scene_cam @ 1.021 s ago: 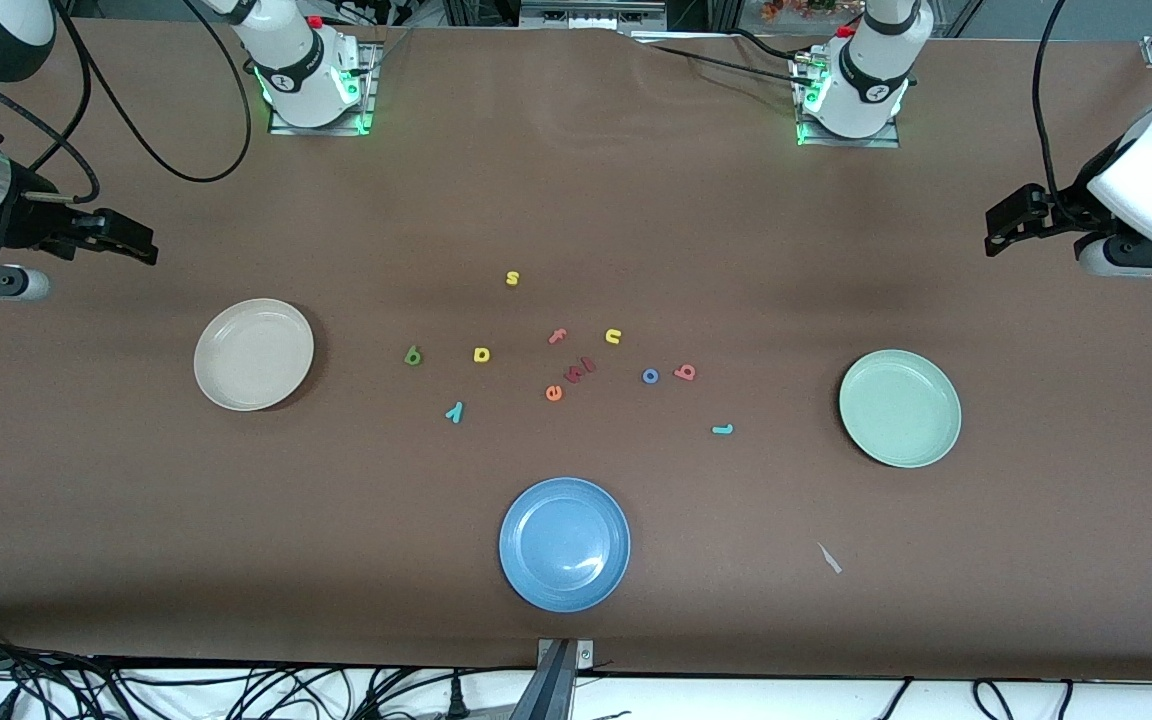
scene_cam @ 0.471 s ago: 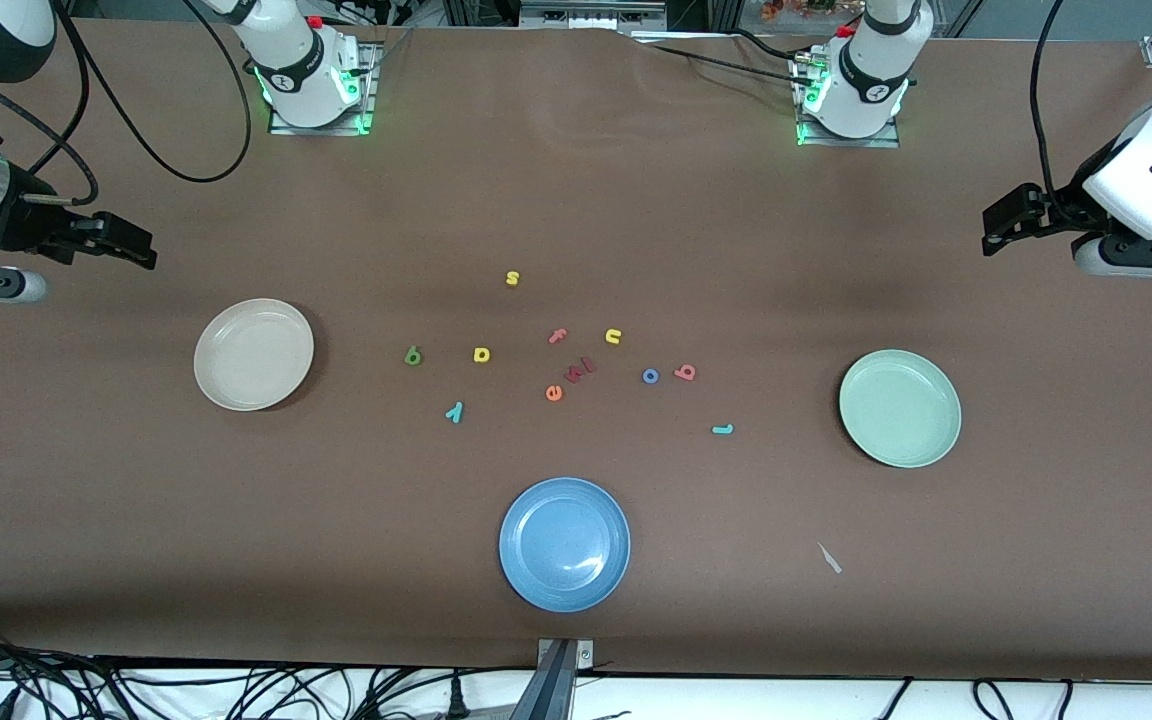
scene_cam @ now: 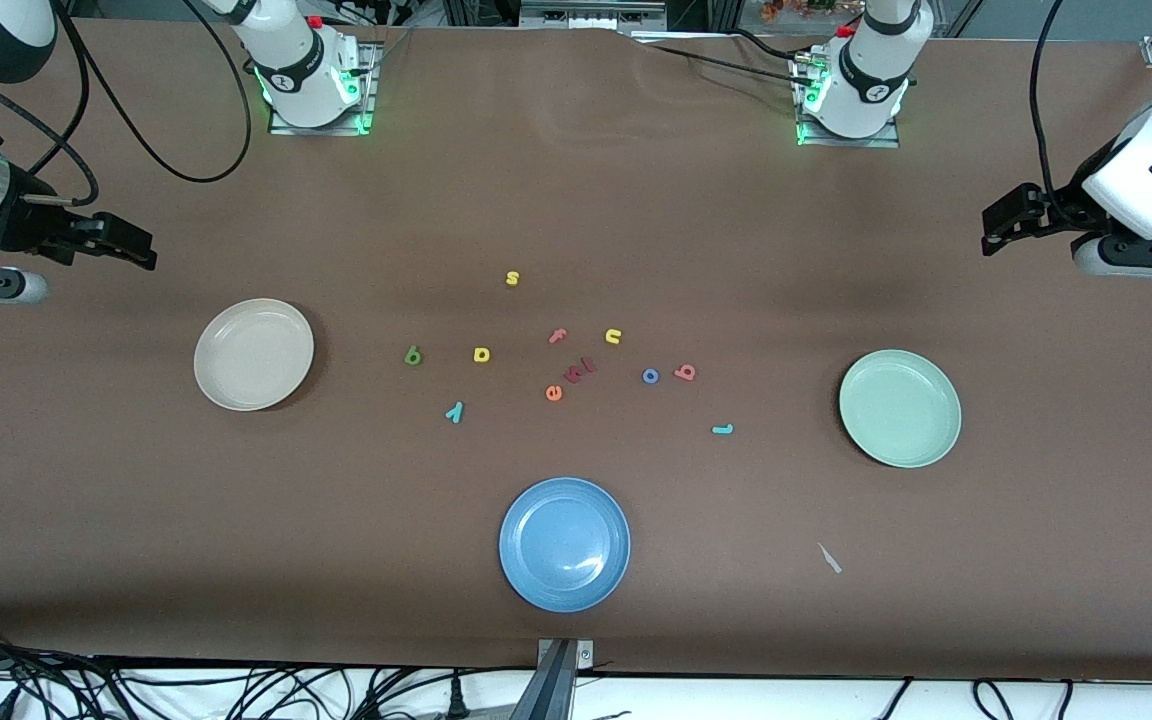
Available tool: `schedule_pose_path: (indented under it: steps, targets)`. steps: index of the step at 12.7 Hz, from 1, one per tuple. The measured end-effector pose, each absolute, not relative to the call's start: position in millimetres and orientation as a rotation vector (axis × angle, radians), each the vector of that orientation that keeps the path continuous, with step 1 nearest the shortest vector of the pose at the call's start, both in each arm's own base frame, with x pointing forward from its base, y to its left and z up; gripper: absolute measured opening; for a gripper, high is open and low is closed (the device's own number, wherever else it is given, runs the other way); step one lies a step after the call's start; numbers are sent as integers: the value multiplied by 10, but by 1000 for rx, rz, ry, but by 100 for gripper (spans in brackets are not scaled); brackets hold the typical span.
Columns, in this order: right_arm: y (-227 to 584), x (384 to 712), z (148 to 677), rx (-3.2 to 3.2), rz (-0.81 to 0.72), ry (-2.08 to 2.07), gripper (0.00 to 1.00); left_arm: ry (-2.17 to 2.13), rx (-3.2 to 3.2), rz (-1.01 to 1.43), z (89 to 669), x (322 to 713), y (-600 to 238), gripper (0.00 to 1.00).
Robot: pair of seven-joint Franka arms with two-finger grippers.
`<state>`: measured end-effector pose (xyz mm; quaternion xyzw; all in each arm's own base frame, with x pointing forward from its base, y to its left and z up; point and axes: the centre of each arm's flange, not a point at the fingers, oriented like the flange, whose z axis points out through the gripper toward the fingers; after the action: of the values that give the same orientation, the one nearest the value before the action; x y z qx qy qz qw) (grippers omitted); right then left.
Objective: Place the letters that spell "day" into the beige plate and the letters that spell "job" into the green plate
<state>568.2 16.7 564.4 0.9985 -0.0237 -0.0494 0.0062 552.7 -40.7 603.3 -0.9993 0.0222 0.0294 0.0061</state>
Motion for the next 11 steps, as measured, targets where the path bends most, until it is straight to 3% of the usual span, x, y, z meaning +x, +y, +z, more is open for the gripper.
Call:
schedule_pose_path:
  steps: [6,11]
  targets:
    - [190,5711,5542,3124,-190,-68,100,71,-3127,92,6033,5527,-411,100]
    - [619,6032,4769,3153,-276,-36,100,73,-3127,89,6041,5527,-421,100]
